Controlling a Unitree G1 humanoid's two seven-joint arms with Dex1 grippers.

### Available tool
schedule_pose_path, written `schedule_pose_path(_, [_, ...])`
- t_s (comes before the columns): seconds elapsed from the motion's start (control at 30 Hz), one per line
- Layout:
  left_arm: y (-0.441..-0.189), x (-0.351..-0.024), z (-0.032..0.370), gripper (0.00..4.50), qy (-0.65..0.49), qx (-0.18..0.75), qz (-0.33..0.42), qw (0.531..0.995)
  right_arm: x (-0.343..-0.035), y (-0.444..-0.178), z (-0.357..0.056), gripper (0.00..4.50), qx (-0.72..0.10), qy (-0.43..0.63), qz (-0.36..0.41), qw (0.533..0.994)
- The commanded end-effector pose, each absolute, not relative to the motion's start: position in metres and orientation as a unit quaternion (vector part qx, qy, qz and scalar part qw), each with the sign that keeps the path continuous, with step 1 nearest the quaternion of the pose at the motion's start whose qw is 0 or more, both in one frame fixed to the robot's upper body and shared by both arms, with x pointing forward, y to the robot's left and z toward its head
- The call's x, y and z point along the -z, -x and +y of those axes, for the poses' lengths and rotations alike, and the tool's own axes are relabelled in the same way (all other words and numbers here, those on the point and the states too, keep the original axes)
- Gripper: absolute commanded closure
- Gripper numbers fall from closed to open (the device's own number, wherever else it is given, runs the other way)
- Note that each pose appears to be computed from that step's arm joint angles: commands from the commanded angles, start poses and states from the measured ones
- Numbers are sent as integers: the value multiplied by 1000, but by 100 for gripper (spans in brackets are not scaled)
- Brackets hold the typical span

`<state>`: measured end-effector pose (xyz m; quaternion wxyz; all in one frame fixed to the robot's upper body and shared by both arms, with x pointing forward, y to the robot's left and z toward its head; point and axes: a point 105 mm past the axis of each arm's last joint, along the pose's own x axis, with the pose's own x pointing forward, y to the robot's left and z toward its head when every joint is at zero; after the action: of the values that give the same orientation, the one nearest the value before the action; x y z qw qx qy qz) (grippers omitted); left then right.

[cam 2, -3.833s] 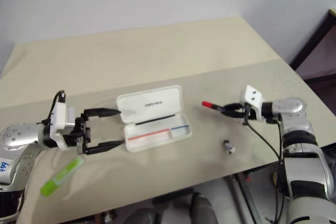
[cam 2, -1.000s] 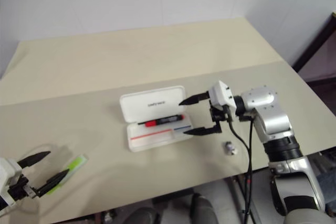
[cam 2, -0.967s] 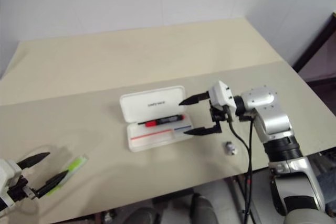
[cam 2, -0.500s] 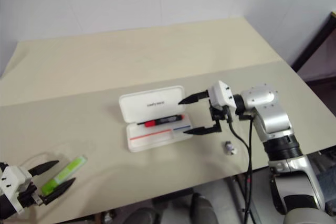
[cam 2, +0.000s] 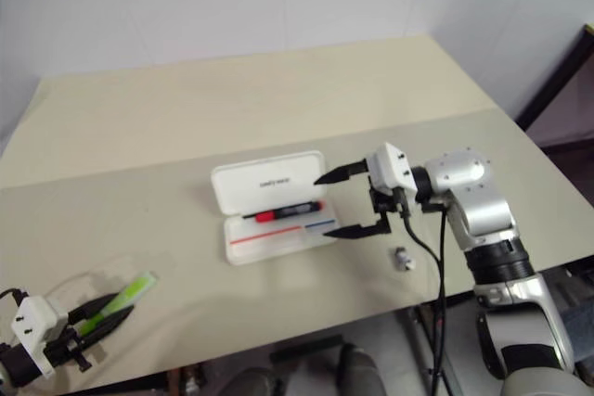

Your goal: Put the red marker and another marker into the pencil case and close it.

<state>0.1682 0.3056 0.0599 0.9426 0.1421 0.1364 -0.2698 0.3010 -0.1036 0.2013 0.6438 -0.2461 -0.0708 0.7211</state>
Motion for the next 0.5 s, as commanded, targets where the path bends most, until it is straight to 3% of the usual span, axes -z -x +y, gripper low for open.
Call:
schedule_pose_path(0.03, [-169,-50,308,338,-134,254,155,945,-211,-295,-102,0,-727,268,-89,626])
schedule_pose_path(0.37, [-231,-137,253,338,-195,315,-18,929,-205,-299,-107,0,-719,277,-78,633])
schedule_pose_path(0.5, [-242,-154,220,338,-198,382,-39,902,-201,-298,-111,0,-718,276,-66,635])
